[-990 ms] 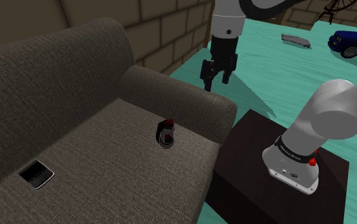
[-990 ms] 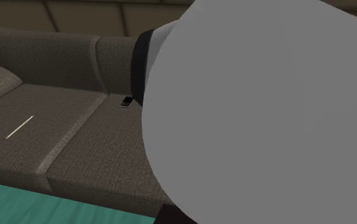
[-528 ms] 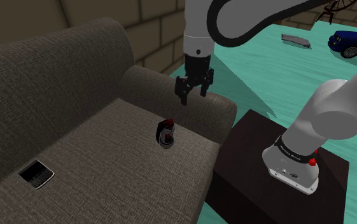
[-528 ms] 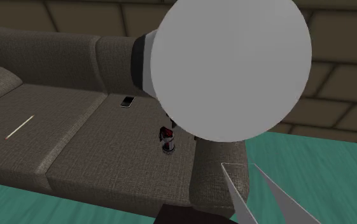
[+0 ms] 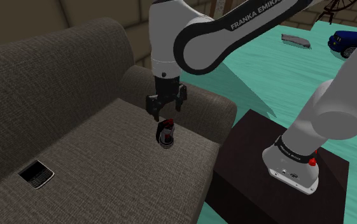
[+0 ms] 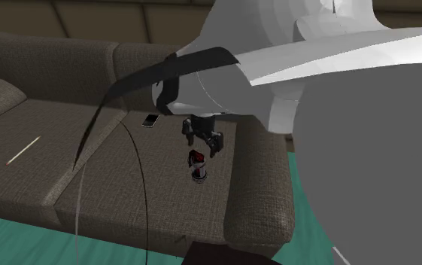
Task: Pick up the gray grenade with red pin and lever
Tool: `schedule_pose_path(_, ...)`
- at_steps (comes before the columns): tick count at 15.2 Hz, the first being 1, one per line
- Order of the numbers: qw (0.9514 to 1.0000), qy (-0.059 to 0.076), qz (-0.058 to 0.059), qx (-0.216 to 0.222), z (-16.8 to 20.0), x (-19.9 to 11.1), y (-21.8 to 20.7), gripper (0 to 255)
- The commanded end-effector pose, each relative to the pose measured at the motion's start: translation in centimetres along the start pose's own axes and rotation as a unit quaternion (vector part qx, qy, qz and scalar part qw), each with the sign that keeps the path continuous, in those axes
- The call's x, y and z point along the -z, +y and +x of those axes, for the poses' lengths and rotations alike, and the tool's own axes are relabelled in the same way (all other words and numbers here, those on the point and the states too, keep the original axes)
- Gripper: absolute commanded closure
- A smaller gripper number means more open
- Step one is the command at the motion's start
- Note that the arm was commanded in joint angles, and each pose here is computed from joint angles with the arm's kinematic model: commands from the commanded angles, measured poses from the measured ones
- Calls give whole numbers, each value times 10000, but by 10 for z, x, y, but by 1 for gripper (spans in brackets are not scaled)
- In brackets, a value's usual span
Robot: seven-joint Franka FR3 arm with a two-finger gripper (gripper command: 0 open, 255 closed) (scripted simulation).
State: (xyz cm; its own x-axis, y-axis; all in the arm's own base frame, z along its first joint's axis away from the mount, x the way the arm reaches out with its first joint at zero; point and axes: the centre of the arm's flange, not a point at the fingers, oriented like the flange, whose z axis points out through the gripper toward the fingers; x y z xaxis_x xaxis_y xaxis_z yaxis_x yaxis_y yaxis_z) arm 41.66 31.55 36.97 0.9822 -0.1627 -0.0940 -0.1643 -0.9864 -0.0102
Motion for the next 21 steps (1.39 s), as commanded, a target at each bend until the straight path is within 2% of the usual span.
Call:
schedule_pose_path(1, 10000, 27, -5, -21, 6, -8, -13, 0)
schedule_pose_path(8, 10000, 27, -5, -21, 9, -48, -12, 0)
schedule_pose_path(10, 10000, 27, -5, -21, 9, -48, -12, 0)
schedule_pose_path(11, 10000, 27, -5, -21, 9, -48, -13, 255)
schedule_pose_path(21, 10000, 27, -5, -21, 9, -42, -12, 255)
